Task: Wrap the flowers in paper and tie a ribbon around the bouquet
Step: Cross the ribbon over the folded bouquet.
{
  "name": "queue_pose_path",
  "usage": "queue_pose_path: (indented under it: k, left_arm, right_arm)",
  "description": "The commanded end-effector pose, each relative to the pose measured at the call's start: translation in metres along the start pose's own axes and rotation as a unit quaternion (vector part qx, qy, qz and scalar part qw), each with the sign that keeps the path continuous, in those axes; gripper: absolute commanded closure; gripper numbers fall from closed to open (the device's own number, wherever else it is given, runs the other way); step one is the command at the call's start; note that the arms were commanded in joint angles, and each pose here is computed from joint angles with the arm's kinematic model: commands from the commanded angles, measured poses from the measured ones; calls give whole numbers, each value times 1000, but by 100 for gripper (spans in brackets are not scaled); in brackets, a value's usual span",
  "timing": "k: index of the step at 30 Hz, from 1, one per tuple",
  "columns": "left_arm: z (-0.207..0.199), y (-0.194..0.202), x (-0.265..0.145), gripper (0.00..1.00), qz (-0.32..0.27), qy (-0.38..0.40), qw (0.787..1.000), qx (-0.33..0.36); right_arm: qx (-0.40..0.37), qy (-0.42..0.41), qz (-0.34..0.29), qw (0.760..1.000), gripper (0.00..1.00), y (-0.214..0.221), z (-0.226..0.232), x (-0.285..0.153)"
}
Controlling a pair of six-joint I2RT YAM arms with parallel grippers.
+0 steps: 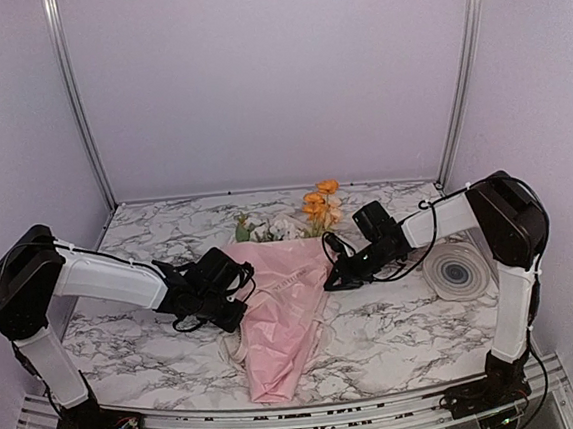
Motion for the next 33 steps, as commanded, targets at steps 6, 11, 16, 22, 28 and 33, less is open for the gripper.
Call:
queue_pose_path:
  k: [6,11,16,22,28,33]
  left_arm:
    - [18,-2,-28,100,2,-15,1000,-6]
    - [18,4,-19,95,24,-13,1000,-4]
    - [21,8,-13,82,36,-38,999,-3]
    - [18,0,-18,81,26,-46,999,15]
    - [11,-2,-16,81,29,-63,997,36]
    - [8,-2,-15,81,35,-71,996,45]
  right_arm:
    - [22,19,31,999,90,11,-14,13]
    - [16,19,28,999,90,5,-12,10]
    - [8,20,24,999,90,2,-8,5]
    - [-3,40,-1,999,90,-10,2,-15]
    - [-40,137,-86,986,90,-39,28,-67]
    - [-162,110,-103,975,89,-44,88,-59]
Point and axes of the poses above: each gripper's point midway between its finger pads, its own x axis out along the fingers, its own z axis along the line the jaws close on, y = z × x, the point moved 10 cm from there along -x, back along the fingers, and after that the axes turned 8 degrees about -x, right-handed, at the moved point
